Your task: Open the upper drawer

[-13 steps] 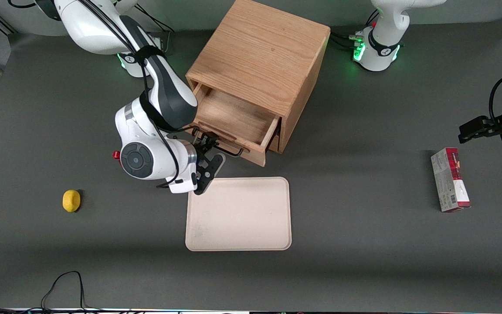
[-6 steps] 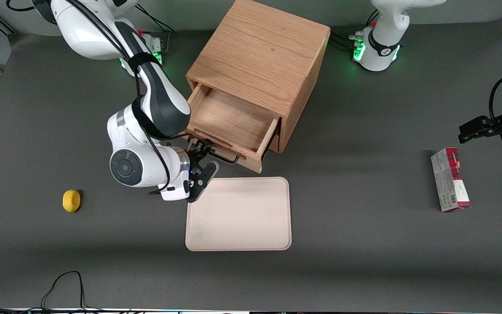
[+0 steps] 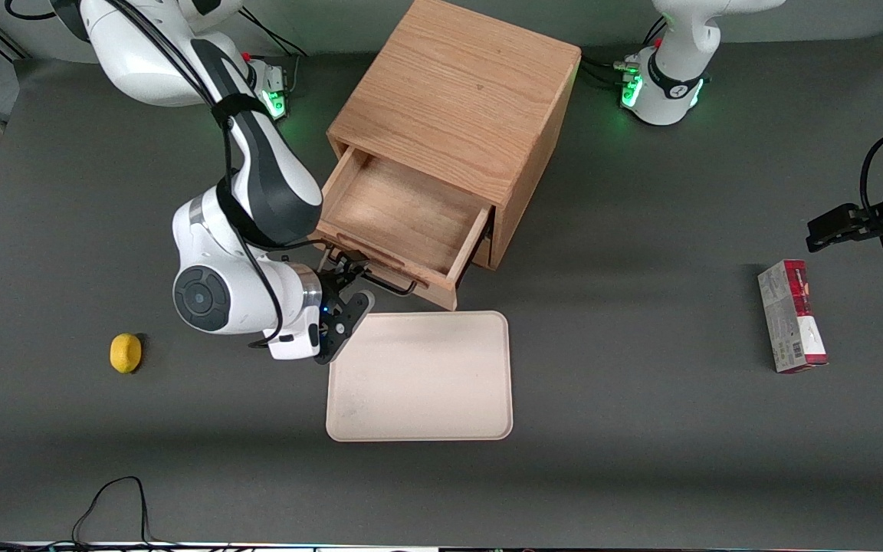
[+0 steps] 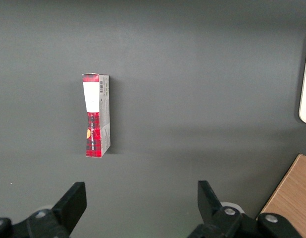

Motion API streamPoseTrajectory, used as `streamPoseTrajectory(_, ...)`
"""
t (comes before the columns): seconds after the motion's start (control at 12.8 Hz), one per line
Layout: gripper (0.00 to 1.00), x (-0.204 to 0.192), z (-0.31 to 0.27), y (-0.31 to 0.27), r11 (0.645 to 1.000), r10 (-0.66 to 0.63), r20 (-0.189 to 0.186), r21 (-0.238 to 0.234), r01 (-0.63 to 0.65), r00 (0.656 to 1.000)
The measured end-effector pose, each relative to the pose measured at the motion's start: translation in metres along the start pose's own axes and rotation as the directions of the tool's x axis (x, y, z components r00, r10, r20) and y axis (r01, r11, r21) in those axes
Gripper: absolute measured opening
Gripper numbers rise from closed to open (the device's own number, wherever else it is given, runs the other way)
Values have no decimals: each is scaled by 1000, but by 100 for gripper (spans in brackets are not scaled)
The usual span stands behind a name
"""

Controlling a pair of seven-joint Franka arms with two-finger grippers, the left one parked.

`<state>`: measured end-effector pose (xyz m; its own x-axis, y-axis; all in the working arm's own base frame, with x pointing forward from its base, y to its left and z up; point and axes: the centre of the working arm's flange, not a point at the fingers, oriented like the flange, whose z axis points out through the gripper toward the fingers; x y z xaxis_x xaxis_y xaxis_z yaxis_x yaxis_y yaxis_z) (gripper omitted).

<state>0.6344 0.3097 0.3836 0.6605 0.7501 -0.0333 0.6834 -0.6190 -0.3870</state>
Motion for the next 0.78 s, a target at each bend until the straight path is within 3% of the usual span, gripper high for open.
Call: streamPoseTrajectory(0.78, 100, -6, -12, 29, 1000, 22, -28, -4, -22, 999)
